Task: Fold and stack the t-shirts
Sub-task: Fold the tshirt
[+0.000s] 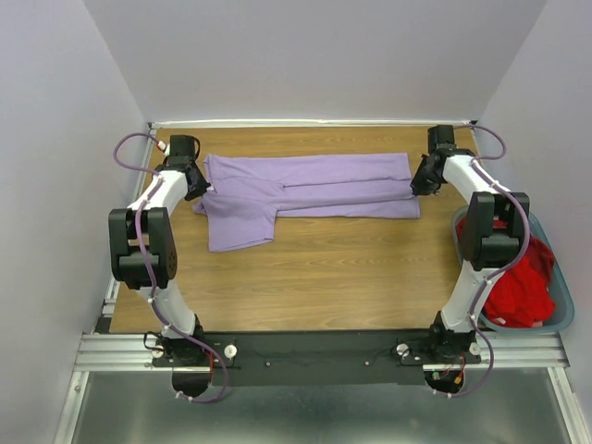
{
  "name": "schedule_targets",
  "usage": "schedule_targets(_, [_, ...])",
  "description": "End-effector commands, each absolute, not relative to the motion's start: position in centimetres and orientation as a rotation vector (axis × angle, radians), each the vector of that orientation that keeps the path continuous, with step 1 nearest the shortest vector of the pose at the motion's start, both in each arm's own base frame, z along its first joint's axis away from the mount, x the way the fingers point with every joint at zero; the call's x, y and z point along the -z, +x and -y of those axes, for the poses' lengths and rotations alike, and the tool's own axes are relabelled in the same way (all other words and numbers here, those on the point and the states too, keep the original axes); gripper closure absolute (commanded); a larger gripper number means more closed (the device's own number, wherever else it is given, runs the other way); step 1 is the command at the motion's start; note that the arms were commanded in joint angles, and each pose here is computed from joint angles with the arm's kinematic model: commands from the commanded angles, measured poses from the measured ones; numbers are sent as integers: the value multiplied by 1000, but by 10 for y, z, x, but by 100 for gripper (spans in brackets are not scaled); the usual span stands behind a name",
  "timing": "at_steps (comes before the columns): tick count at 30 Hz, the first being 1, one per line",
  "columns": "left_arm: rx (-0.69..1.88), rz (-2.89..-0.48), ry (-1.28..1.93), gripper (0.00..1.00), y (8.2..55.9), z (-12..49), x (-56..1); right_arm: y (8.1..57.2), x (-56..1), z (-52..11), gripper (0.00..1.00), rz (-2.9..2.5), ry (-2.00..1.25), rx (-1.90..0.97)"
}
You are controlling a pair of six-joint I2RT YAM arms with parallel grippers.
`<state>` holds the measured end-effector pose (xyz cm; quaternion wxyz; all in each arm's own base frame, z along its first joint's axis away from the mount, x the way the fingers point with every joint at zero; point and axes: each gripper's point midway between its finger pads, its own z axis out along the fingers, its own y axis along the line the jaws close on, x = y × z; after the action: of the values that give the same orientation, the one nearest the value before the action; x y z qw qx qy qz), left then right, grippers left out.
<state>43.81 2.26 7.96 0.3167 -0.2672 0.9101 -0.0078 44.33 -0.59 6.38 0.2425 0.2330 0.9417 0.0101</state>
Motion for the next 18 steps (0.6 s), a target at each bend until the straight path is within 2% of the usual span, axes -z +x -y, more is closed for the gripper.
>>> schedule_targets(1, [19, -2347, -717, 100, 455, -27, -84, 457, -57, 18, 100, -2542, 652, 25])
schedule_targets(17, [33, -2363, -718, 100, 467, -25, -58, 465, -22, 19, 99, -2575, 668, 36])
schedule_targets(18, [37, -2365, -713, 96, 467, -23, -57, 466, -24, 19, 97, -2571, 664, 33])
